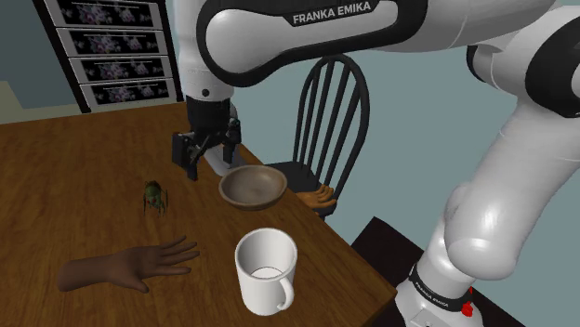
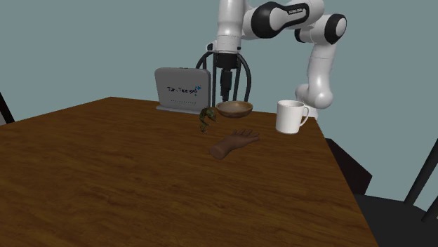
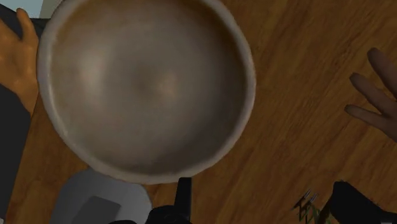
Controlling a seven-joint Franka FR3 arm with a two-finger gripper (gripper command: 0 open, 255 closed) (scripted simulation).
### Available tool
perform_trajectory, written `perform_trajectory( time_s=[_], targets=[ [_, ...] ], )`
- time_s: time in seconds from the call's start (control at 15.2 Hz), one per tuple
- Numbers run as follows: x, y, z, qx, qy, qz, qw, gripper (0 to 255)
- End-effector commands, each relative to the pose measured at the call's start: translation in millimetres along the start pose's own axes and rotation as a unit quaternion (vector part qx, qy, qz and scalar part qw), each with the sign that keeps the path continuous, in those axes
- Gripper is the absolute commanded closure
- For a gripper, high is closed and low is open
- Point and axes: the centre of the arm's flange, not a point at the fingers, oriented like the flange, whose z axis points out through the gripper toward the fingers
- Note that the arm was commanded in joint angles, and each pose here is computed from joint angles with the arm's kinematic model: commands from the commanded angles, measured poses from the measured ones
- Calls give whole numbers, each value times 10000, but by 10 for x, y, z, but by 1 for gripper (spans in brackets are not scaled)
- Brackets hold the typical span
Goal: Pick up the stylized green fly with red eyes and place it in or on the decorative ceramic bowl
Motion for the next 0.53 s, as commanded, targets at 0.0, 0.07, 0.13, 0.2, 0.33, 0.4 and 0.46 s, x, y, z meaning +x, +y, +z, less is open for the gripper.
perform_trajectory(
  time_s=[0.0, 0.07, 0.13, 0.2, 0.33, 0.4, 0.46],
  targets=[
    [145, -198, 27, 22, 78, -58, 10000, 0],
    [210, -303, 31, 30, 116, -88, 9999, 0],
    [274, -408, 35, 38, 153, -119, 9998, 0],
    [337, -514, 38, 47, 190, -149, 9997, 0],
    [463, -726, 43, 63, 265, -210, 9994, 0],
    [525, -833, 44, 71, 302, -240, 9992, 0],
    [552, -882, 44, 75, 319, -254, 9991, 0]
  ],
)
